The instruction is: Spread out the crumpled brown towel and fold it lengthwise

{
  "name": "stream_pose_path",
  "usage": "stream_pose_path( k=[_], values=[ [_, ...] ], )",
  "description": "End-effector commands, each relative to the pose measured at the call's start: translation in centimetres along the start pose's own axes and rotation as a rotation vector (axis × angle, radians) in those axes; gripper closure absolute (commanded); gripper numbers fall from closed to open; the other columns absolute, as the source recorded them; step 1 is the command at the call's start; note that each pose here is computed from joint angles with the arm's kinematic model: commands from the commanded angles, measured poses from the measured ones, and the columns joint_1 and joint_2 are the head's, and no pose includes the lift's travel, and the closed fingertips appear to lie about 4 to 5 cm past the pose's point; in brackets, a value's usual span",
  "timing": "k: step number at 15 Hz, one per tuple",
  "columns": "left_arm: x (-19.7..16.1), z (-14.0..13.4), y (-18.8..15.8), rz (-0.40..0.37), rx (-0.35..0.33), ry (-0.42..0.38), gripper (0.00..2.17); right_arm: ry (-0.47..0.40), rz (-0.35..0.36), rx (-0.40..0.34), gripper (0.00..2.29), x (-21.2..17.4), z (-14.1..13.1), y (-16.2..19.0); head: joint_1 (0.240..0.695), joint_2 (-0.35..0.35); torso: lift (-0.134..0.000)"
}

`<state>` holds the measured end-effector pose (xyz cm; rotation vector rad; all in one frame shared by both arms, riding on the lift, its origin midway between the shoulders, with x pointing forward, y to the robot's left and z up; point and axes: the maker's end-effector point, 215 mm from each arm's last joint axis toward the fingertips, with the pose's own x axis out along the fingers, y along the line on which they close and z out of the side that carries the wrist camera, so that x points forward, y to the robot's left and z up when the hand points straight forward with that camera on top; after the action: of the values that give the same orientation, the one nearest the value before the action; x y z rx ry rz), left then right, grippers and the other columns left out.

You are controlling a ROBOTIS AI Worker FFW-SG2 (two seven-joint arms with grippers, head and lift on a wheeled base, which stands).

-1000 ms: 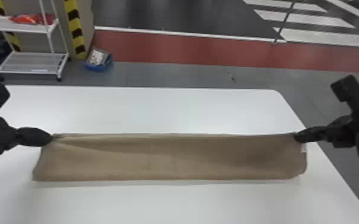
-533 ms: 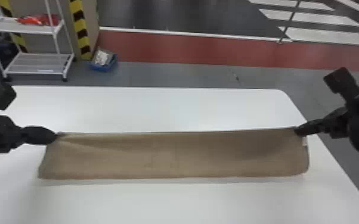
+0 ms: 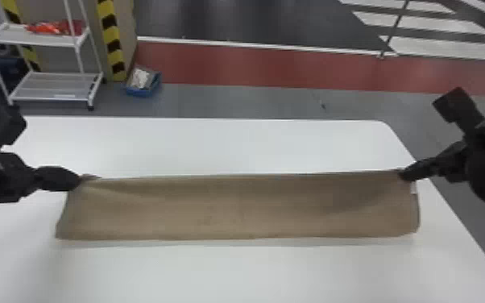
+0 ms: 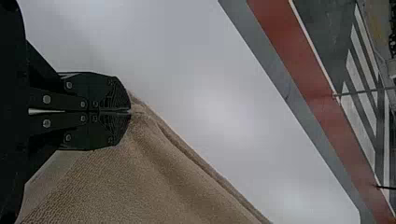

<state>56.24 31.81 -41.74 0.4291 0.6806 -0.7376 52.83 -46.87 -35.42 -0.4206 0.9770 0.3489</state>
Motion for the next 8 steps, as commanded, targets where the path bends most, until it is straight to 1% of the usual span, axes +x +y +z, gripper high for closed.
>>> stream_pose_path(
  k=[1, 2, 5, 8],
  values=[
    [0.2, -0.2, -0.1, -0.001, -0.003, 0.003, 2.03, 0.039, -0.001, -0.031, 1.33, 1.0, -0.4, -0.2, 0.695, -0.150, -0.124],
    [0.3, -0.2, -0.1, -0.002, -0.003, 0.002, 2.03, 0.046, 0.003, -0.049, 1.33, 1.5, -0.2, -0.1, 0.695, -0.151, -0.124],
    [0.4, 0.0, 0.0, 0.003, -0.002, 0.001, 2.03, 0.056, 0.010, -0.066, 1.33, 2.3, 0.4, 0.2, 0.695, -0.150, -0.124],
    [0.8, 0.1, -0.3, -0.003, -0.005, -0.001, 2.03, 0.074, 0.016, -0.100, 1.33, 3.3, 1.1, 0.8, 0.695, -0.145, -0.124]
  ],
)
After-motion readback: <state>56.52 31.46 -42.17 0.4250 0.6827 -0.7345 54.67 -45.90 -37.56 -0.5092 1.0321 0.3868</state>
